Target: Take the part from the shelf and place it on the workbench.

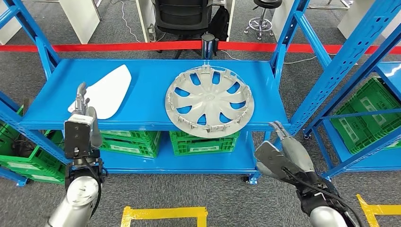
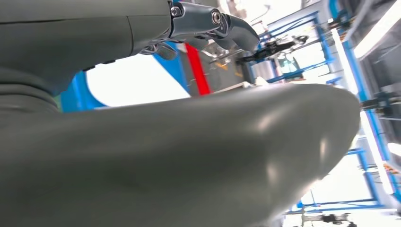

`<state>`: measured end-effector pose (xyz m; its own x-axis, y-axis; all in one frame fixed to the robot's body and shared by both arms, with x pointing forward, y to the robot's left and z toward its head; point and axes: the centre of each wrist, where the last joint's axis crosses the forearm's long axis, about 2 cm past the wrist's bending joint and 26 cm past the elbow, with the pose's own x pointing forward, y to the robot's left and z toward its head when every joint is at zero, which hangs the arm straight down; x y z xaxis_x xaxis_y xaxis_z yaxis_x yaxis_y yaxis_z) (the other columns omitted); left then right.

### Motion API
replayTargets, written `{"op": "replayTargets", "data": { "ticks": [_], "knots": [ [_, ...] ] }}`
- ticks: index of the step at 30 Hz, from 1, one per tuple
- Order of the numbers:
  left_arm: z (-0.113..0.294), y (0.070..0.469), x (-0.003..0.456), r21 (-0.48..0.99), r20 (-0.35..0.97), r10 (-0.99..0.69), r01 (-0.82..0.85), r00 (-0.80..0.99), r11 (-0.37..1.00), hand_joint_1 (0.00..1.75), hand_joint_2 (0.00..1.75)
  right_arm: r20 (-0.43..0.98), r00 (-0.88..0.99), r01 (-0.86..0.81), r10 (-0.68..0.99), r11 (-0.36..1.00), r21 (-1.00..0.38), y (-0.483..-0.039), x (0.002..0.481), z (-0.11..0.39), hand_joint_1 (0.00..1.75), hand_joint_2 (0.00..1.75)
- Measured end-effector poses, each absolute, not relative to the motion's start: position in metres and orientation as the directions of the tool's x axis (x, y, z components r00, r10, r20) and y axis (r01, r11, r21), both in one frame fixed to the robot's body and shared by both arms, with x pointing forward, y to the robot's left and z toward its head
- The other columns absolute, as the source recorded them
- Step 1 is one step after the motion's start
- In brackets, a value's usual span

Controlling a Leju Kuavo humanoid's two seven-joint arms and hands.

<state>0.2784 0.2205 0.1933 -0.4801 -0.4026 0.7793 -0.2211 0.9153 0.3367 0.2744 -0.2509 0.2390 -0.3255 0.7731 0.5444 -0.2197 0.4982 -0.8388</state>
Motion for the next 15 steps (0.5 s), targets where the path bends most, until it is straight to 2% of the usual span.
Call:
{"op": "replayTargets", "data": {
  "ticks": [15],
  "knots": [
    [0.208, 0.215, 0.282, 0.210, 0.806, -0.232, -0.104, -0.544, 0.972, 0.00, 0.00, 0.518, -0.338, -0.265, 0.786, 0.449, -0.853, -0.244, 0.280, 0.232, 0.00, 1.75]
  ]
}}
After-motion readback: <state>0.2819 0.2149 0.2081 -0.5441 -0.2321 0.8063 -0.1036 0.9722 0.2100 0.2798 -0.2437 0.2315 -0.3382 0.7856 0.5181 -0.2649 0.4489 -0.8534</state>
